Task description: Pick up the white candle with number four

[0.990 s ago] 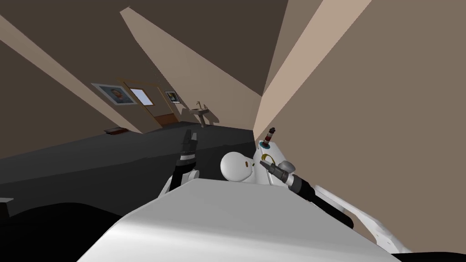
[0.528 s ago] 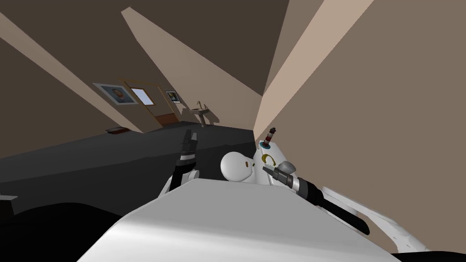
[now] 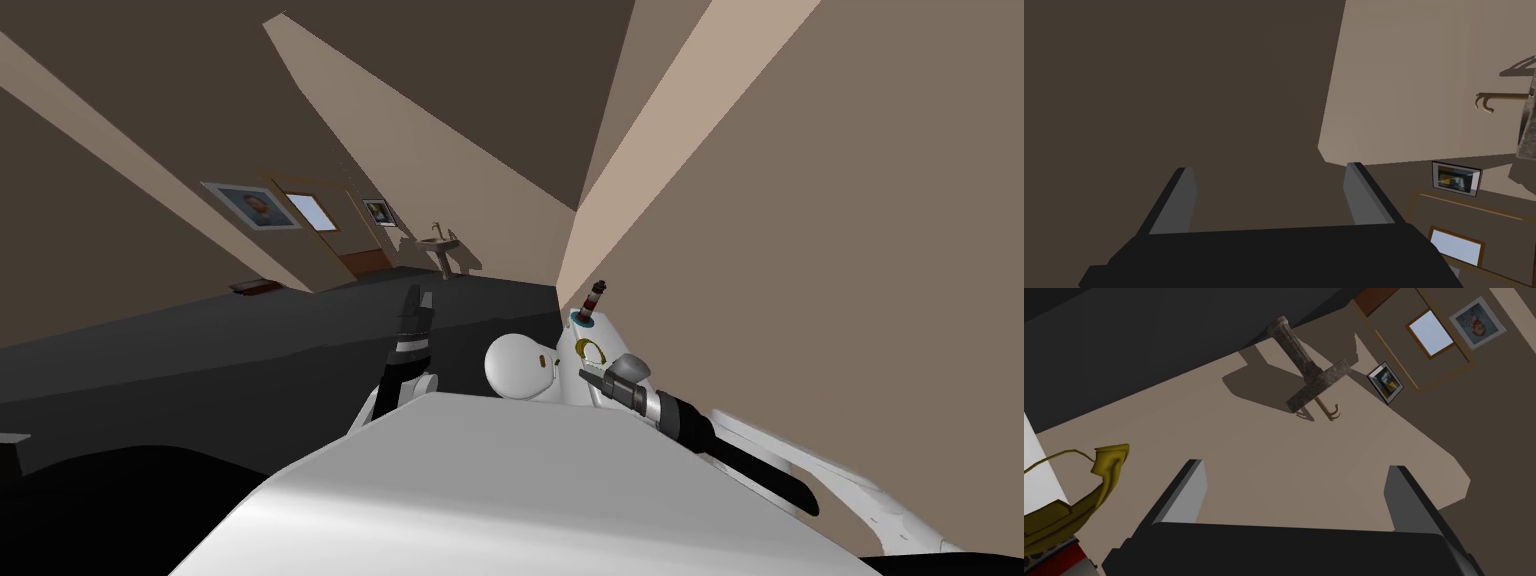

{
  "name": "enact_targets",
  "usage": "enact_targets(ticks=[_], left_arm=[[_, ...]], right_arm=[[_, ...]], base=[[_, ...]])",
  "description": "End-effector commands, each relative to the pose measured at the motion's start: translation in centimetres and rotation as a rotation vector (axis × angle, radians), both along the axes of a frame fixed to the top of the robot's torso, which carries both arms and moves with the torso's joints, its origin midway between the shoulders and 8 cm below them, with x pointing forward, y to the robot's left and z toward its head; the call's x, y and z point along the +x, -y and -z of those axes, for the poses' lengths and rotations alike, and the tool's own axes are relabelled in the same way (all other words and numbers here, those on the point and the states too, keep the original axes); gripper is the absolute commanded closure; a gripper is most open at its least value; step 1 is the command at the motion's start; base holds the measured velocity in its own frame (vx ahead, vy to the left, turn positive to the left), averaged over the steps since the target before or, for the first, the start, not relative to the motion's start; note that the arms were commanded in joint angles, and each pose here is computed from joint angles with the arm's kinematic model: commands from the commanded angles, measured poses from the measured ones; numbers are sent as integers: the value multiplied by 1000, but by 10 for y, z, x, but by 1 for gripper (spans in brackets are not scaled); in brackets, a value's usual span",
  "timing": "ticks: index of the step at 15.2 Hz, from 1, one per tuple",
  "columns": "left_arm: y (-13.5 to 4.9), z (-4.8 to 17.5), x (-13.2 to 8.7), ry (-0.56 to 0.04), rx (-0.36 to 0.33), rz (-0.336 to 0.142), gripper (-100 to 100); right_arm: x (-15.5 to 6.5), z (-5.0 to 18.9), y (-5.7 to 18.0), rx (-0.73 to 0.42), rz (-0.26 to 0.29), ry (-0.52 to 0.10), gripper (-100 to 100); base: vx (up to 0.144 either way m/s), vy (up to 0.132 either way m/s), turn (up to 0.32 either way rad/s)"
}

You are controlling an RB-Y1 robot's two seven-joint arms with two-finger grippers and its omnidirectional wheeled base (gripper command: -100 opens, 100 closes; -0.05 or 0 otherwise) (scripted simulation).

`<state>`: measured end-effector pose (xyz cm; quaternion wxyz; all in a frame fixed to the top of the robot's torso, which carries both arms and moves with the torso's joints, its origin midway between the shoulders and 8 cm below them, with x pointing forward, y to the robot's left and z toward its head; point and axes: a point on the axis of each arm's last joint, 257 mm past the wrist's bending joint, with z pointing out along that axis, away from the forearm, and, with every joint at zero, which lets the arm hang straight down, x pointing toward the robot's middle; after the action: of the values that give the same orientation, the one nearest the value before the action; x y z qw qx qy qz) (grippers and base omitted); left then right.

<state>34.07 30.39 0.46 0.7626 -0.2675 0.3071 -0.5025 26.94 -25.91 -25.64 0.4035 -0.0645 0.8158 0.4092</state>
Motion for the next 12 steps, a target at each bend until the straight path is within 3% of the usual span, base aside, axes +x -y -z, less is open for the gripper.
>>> enact_targets(ticks=[1,7,12], left_arm=[[0,0,0,0,0,0,0],[0,0,0,0,0,0,0],[0,0,0,0,0,0,0]], right_arm=[[-3,4,7,-52,-26,4,-100],[-13,20,36,-262,-140,21,-100],[-19,29,60,-413,-230,35,-100]], base=[[-23,17,103],[-39,88,107],[-50,43,114]])
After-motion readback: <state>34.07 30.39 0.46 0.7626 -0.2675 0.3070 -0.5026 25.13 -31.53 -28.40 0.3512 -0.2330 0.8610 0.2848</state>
